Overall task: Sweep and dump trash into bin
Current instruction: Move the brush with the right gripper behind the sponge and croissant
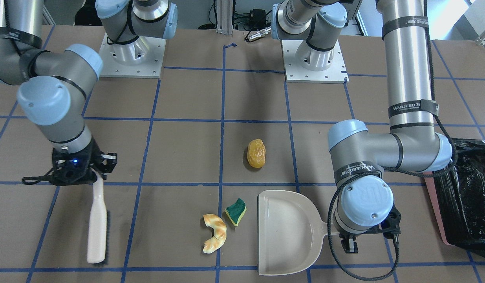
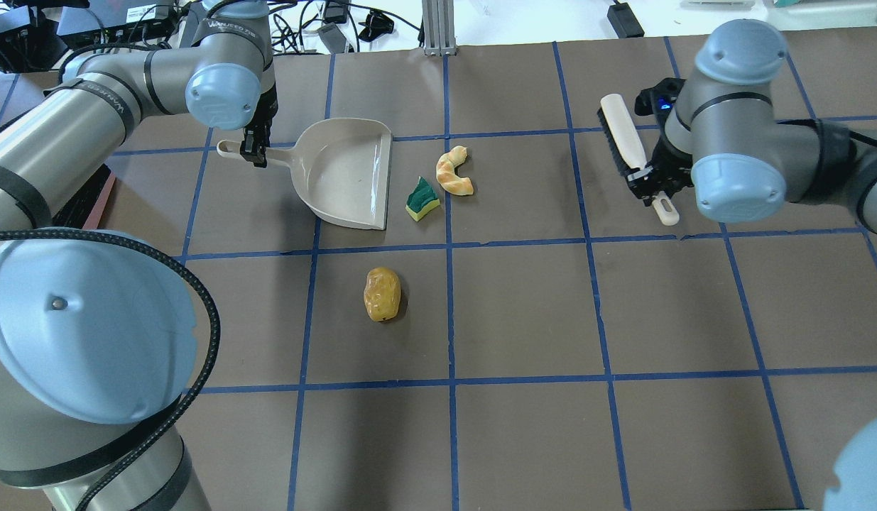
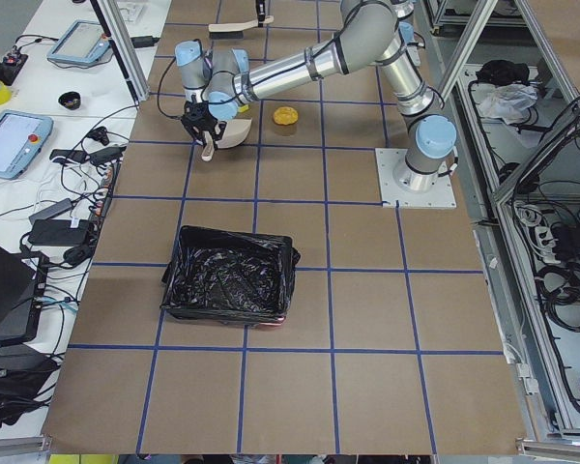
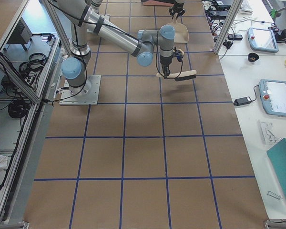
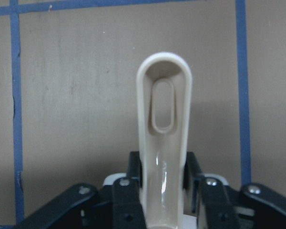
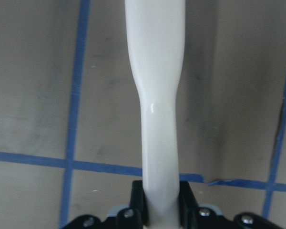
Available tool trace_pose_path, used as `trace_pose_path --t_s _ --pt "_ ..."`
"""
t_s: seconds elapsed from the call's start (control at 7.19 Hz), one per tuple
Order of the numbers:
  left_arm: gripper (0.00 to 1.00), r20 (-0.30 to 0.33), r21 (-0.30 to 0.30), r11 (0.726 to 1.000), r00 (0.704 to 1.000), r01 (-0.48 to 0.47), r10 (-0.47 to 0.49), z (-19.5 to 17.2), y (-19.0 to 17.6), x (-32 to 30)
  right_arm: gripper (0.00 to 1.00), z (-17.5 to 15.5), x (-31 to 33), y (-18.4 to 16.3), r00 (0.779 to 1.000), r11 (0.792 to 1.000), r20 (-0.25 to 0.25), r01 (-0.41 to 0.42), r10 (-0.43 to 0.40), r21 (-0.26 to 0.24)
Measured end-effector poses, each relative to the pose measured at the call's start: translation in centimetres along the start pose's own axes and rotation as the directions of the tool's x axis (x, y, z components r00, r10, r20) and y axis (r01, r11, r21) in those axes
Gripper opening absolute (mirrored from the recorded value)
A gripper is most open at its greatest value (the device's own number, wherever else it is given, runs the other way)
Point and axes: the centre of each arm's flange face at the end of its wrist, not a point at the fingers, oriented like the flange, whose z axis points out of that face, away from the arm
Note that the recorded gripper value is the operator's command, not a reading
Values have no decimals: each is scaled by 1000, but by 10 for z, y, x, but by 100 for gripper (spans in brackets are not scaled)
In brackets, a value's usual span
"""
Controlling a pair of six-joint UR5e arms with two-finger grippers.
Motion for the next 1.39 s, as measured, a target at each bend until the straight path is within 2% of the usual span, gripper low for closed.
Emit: trace_pose_path --t_s 0.14,0.42,0.7,0.97,1.39 --pt "0 -8 19 1000 1000 13 -13 -3 10 3 12 -5 -43 0 998 998 18 -59 60 -18" --pt "0 -20 50 998 999 36 -36 -7 27 4 12 -16 -86 -1 988 988 56 -139 143 -69" --pt "0 -21 57 997 998 54 -53 -9 43 2 11 -13 -122 1 974 971 57 -214 221 -106" --pt "0 -4 60 996 998 68 -68 -10 53 -2 11 -6 -171 4 959 956 48 -271 278 -115" --pt "0 16 61 996 997 71 -72 -11 63 -8 11 6 -224 -12 947 944 46 -310 317 -115"
